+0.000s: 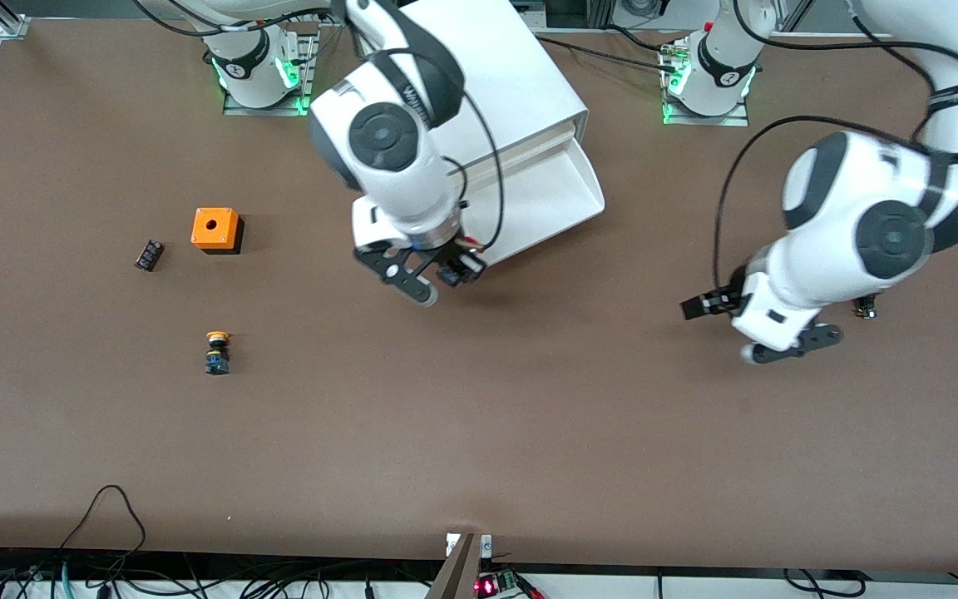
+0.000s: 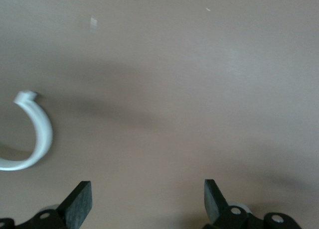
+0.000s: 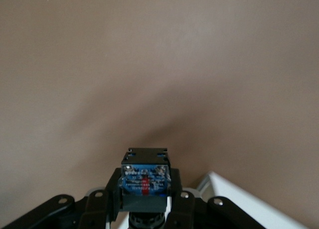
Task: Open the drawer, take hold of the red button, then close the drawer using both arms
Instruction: 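Lift the red button out while the left gripper moves to the drawer, then push the drawer shut with the left gripper while the right gripper carries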
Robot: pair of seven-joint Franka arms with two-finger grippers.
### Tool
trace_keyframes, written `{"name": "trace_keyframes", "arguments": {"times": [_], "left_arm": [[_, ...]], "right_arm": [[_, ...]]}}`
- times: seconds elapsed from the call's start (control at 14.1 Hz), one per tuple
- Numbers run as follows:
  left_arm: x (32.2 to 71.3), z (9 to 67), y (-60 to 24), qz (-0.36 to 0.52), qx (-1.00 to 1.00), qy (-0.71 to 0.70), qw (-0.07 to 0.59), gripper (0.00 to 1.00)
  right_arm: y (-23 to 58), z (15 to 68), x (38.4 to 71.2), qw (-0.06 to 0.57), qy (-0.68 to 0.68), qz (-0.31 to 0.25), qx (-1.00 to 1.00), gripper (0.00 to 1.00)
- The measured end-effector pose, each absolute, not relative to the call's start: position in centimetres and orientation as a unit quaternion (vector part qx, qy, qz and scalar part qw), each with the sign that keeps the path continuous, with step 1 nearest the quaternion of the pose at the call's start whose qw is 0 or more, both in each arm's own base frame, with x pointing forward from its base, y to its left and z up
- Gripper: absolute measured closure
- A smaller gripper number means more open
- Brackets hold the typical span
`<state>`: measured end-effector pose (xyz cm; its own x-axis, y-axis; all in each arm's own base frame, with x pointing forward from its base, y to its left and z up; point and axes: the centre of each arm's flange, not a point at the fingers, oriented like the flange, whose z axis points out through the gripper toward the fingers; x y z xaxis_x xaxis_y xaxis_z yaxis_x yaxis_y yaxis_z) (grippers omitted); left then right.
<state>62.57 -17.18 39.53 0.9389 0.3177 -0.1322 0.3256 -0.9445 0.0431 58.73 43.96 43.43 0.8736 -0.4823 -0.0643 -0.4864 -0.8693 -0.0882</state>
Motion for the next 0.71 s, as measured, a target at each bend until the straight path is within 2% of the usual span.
{"name": "trace_keyframes", "arguments": {"times": [0.28, 0.5, 0.71], "left_arm": [[57.6, 34.3, -25.9, -0.051, 0.975, 0.207, 0.063, 0.01], [53.7, 32.1, -30.6, -0.067, 0.978, 0.192, 0.053, 0.04], [51.2, 31.5, -33.7, -0.076, 0.976, 0.2, 0.043, 0.04]], "right_arm": [[35.3, 42.5, 63.5, 0.033, 0.132, 0.033, -0.99, 0.59], [28.5, 40.3, 66.5, 0.03, 0.06, 0.041, -0.997, 0.59], [22.5, 37.0, 68.8, 0.027, 0.009, 0.025, -0.999, 0.59]]}}
